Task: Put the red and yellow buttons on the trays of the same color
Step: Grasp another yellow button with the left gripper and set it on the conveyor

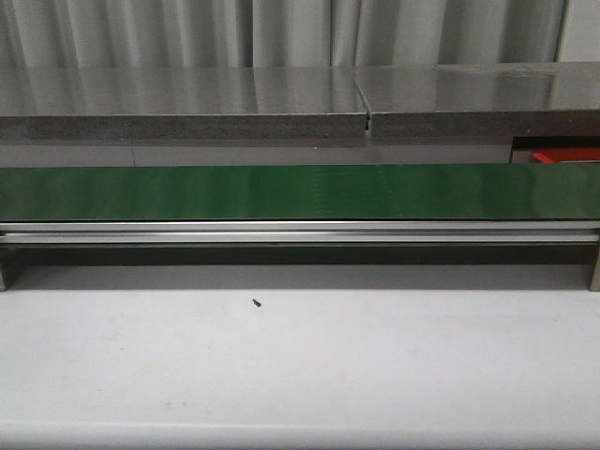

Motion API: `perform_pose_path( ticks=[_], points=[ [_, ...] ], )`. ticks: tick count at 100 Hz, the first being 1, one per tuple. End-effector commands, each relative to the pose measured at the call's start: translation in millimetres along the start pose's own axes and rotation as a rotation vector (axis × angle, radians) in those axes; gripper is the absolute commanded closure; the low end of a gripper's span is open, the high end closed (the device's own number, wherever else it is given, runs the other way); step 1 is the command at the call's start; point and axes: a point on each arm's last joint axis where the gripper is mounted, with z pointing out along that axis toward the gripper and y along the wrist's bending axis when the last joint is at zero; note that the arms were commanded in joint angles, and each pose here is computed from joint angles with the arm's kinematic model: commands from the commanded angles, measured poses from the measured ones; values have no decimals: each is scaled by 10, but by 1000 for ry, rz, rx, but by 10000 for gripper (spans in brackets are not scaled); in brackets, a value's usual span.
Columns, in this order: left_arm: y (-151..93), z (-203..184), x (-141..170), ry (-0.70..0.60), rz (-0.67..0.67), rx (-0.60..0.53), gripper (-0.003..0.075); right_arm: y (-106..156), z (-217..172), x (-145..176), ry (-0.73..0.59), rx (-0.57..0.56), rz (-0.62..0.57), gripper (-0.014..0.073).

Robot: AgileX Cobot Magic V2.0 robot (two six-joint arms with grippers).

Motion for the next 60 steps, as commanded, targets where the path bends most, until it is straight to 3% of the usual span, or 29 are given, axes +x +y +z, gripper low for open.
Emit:
perform_pose_path(
  ticks=[1, 18, 46, 60],
  points=[
    [-69, -253, -160, -111, -12, 35, 588, -22, -49, -133, -88, 22, 2, 664],
    [-126, -547, -208, -183, 19, 58, 740, -22, -49, -133, -88, 22, 2, 664],
    [-365, -1388, -210, -364, 80, 227, 739, -22, -49, -133, -88, 22, 2, 664],
    [-584, -1476, -182, -324, 145, 286, 739, -22, -49, -133, -88, 22, 2, 664]
  ],
)
